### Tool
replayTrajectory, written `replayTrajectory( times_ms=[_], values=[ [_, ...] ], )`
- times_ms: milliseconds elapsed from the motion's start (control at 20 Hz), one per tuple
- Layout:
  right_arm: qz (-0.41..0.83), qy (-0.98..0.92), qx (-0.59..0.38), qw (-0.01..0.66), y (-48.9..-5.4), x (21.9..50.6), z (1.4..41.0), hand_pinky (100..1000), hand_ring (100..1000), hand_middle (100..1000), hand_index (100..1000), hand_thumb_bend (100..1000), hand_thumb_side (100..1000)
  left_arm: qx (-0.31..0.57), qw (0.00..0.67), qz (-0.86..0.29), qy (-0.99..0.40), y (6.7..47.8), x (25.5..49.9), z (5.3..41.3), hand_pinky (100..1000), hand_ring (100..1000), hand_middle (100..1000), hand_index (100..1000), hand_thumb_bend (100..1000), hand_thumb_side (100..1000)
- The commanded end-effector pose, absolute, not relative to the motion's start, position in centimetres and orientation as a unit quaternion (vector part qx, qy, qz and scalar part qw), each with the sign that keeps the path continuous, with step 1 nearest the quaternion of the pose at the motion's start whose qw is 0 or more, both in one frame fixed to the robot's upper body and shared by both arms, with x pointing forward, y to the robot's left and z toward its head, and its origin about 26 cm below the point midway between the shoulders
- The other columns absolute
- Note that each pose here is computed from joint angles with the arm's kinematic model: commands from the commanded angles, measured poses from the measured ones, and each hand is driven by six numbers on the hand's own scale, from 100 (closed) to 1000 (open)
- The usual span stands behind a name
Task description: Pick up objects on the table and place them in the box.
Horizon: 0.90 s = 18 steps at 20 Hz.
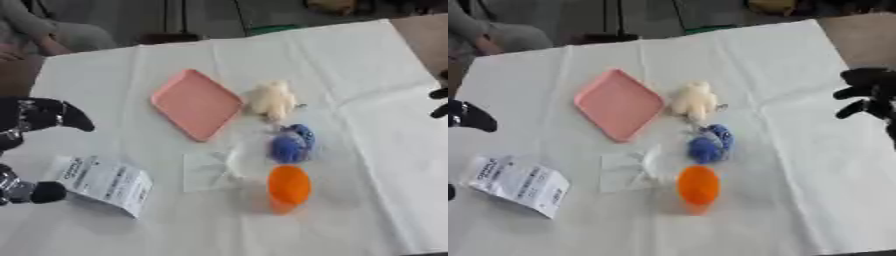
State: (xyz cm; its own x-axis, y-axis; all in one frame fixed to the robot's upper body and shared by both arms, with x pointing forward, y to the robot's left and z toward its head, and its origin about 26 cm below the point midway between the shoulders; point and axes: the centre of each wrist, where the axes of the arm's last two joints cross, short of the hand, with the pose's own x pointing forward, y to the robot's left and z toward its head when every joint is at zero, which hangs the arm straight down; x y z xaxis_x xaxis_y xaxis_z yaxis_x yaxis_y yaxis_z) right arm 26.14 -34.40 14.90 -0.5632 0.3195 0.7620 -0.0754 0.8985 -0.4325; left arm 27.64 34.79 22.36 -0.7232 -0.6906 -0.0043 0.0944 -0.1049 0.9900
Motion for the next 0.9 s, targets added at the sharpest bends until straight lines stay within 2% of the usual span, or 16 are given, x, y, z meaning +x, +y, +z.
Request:
replayTrajectory(
  times_ms=[50,250,700,800,850,900],
  values=[
    [0.218,-0.863,-0.078,0.449,-34.4,25.9,15.8,540,689,761,739,100,895,0.297,0.252,-0.74,-0.548,35.6,27.3,25.7,793,802,746,844,853,996],
    [0.216,-0.864,-0.076,0.449,-34.4,25.9,15.7,539,689,761,738,100,895,0.324,0.236,-0.765,-0.503,35.8,27.3,27.0,792,802,741,842,858,997],
    [0.216,-0.864,-0.074,0.449,-34.3,26.0,15.7,539,689,761,738,100,895,0.347,0.215,-0.781,-0.473,35.3,27.4,26.0,797,808,745,848,859,1000],
    [0.217,-0.864,-0.073,0.449,-34.3,26.0,15.7,539,689,761,738,100,894,0.349,0.207,-0.79,-0.46,35.1,27.5,25.8,829,833,764,873,856,1000],
    [0.218,-0.864,-0.072,0.449,-34.3,26.0,15.7,539,689,761,738,100,894,0.349,0.203,-0.796,-0.452,34.9,27.5,25.7,835,837,771,881,853,993],
    [0.218,-0.864,-0.071,0.449,-34.3,26.0,15.7,539,689,761,738,100,895,0.346,0.201,-0.803,-0.443,34.7,27.6,25.4,833,834,784,897,850,940]
  ],
)
